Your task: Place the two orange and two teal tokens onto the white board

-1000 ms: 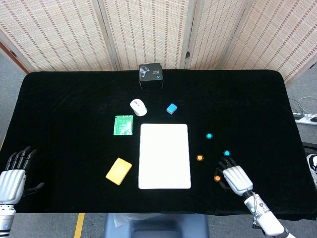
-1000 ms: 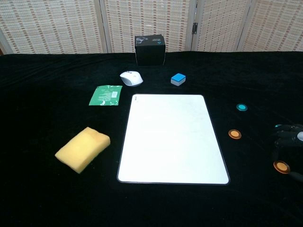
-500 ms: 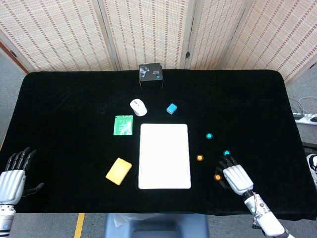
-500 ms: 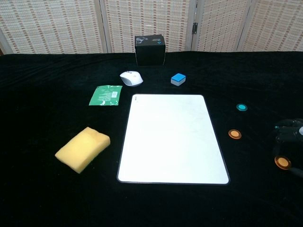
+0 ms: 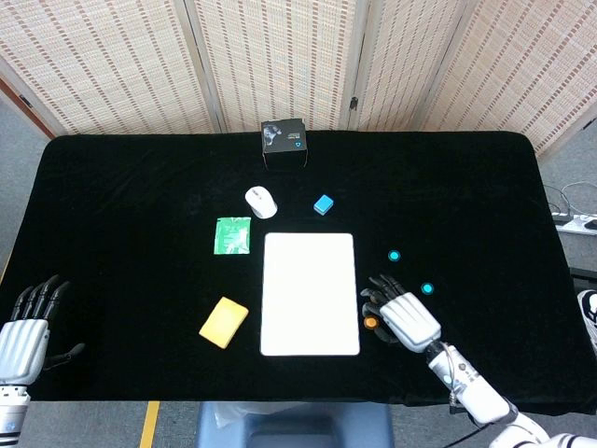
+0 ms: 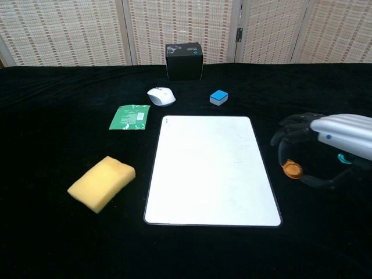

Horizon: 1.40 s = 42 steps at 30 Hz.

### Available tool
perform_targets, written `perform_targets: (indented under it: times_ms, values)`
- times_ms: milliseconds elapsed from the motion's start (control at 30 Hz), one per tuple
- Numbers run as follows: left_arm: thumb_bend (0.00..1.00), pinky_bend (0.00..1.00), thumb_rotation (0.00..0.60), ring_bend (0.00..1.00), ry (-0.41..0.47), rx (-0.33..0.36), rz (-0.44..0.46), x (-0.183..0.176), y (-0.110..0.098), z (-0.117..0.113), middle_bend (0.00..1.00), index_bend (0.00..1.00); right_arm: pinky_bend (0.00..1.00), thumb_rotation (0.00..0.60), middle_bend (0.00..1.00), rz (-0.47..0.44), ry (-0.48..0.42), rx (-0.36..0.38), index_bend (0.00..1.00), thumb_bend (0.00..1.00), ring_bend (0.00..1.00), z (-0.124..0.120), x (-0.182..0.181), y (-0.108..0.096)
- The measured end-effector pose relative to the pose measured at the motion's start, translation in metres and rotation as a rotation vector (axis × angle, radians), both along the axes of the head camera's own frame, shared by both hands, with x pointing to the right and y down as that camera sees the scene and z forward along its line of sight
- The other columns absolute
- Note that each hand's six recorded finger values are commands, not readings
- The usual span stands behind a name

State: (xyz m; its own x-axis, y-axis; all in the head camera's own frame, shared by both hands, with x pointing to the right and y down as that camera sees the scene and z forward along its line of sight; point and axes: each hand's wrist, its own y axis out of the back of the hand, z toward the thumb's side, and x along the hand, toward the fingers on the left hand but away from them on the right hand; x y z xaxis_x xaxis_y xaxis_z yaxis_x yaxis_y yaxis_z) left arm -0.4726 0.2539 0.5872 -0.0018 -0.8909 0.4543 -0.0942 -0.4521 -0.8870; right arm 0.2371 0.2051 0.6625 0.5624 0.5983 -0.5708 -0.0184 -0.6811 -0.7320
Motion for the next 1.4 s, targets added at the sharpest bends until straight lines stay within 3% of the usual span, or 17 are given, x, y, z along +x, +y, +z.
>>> perform_targets:
  times_ms: [267, 400, 500, 600, 833, 1000, 1200, 1400]
  values:
    - [0.18, 0.00, 0.600, 0.00, -0.007, 0.002, -0.014, -0.006, 0.002, -0.004, 0.00, 0.01, 0.02, 0.600, 0.22, -0.158, -0.048, -0.038, 0.58, 0.46, 0.04, 0.013, -0.089, -0.007]
    - [0.18, 0.00, 0.600, 0.00, -0.009, -0.005, -0.020, -0.008, 0.005, -0.003, 0.00, 0.01, 0.01, 0.600, 0.20, -0.213, -0.052, -0.040, 0.47, 0.46, 0.03, 0.020, -0.122, -0.005]
    - [0.18, 0.00, 0.600, 0.00, -0.009, -0.008, -0.024, -0.010, 0.006, -0.002, 0.00, 0.01, 0.00, 0.600, 0.16, -0.239, -0.032, -0.033, 0.32, 0.46, 0.01, 0.023, -0.129, -0.003]
    - [0.18, 0.00, 0.600, 0.00, -0.009, -0.009, -0.024, -0.010, 0.006, -0.002, 0.00, 0.01, 0.00, 0.600, 0.15, -0.254, -0.005, -0.016, 0.25, 0.46, 0.00, 0.024, -0.131, -0.003]
    - [0.18, 0.00, 0.600, 0.00, -0.001, -0.003, -0.011, -0.006, 0.003, -0.001, 0.00, 0.01, 0.00, 0.600, 0.15, -0.163, 0.032, 0.024, 0.25, 0.46, 0.02, 0.016, -0.105, -0.024]
    - [0.18, 0.00, 0.600, 0.00, 0.001, -0.006, -0.007, -0.005, 0.003, 0.000, 0.00, 0.01, 0.00, 0.600, 0.15, -0.065, 0.094, 0.052, 0.33, 0.45, 0.02, 0.014, -0.062, -0.041]
    - [0.18, 0.00, 0.600, 0.00, 0.009, -0.011, 0.001, -0.001, 0.003, 0.003, 0.00, 0.01, 0.00, 0.600, 0.16, 0.020, 0.182, 0.028, 0.37, 0.46, 0.01, 0.028, -0.014, -0.049]
    - [0.18, 0.00, 0.600, 0.00, 0.017, -0.015, 0.005, 0.002, 0.002, 0.004, 0.00, 0.01, 0.00, 0.600, 0.16, 0.063, 0.224, -0.002, 0.37, 0.46, 0.02, 0.047, 0.010, -0.049]
